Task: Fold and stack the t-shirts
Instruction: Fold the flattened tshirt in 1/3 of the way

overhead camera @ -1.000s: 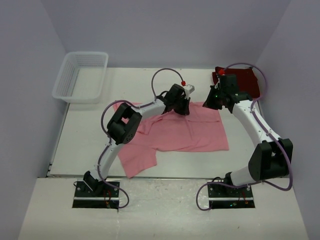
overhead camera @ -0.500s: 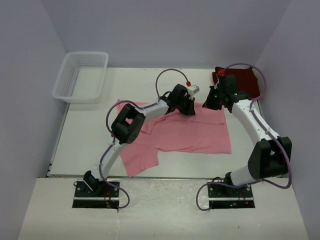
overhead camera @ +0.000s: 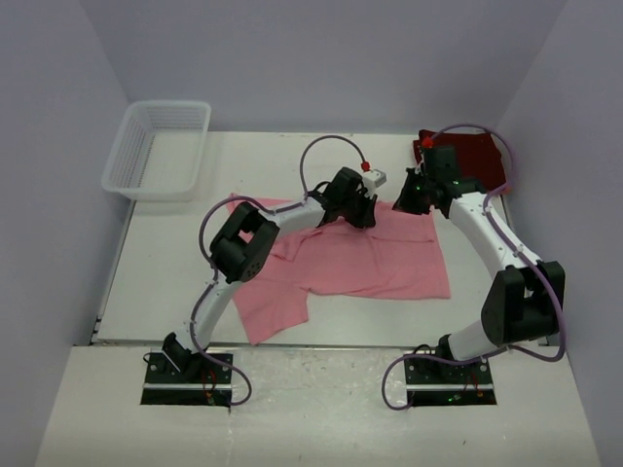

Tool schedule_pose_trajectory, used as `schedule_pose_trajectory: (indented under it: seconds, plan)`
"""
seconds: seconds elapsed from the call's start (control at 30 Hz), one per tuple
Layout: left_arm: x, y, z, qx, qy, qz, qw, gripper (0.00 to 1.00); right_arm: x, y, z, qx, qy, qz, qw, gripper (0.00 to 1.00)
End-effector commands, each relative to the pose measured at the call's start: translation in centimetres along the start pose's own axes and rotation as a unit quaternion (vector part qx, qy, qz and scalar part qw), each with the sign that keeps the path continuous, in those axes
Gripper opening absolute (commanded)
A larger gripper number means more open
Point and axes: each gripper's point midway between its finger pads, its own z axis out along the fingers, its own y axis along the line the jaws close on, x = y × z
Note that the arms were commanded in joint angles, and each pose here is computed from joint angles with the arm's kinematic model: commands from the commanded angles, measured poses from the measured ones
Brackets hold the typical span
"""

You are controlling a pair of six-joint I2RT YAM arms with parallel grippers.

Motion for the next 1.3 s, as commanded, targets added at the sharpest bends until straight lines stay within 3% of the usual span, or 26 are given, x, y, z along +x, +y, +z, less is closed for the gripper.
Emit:
schedule_pose_trajectory:
  seconds: [0.0, 0.23, 0.43, 0.5, 0.6, 0.67, 0.7, 0.77, 0.97, 1.27]
  plan:
    - [-2.3, -0.1, -2.7, -0.015, -0.026, 0.035, 0.999, 0.14, -0.5, 0.8, 0.3, -0.011, -0.011, -0.006, 1.0, 0.0]
    - [-5.1, -2.5, -5.4, 0.055, -0.069, 0.063, 0.994, 0.27, -0.2, 1.7, 0.1, -0.017, -0.009, -0.011, 1.0, 0.0]
    - [-5.9, -3.5, -6.2, 0.074, -0.081, 0.071, 0.991, 0.29, -0.3, 1.9, -0.2, -0.016, -0.01, -0.013, 1.0, 0.0]
    - [-6.7, -2.5, -7.1, 0.032, -0.094, 0.057, 0.993, 0.28, -0.3, 1.8, -0.3, -0.011, -0.011, -0.015, 1.0, 0.0]
    - [-7.4, 2.6, -9.4, -0.097, -0.099, 0.004, 0.99, 0.23, -0.4, 1.5, -0.9, -0.002, -0.019, -0.017, 1.0, 0.0]
    - [-7.0, 7.6, -12.0, -0.193, -0.087, -0.042, 0.976, 0.11, -0.8, 1.7, -1.7, -0.005, -0.027, -0.019, 0.999, 0.0]
    - [-6.9, 11.4, -14.1, -0.263, -0.093, -0.088, 0.956, 0.0, -1.1, 2.1, -2.5, -0.014, -0.036, -0.022, 0.999, 0.0]
    - [-5.0, 14.1, -16.5, -0.314, -0.069, -0.133, 0.937, 0.0, -1.5, 2.5, -3.2, -0.021, -0.046, -0.025, 0.998, 0.0]
    - [-1.8, 18.9, -22.0, -0.408, -0.066, -0.178, 0.893, 0.0, -1.7, 3.4, -3.6, -0.042, -0.046, -0.031, 0.998, 0.0]
    - [0.5, 20.5, -24.8, -0.44, -0.048, -0.201, 0.874, 0.0, -1.2, 3.7, -3.1, -0.046, -0.034, -0.041, 0.998, 0.0]
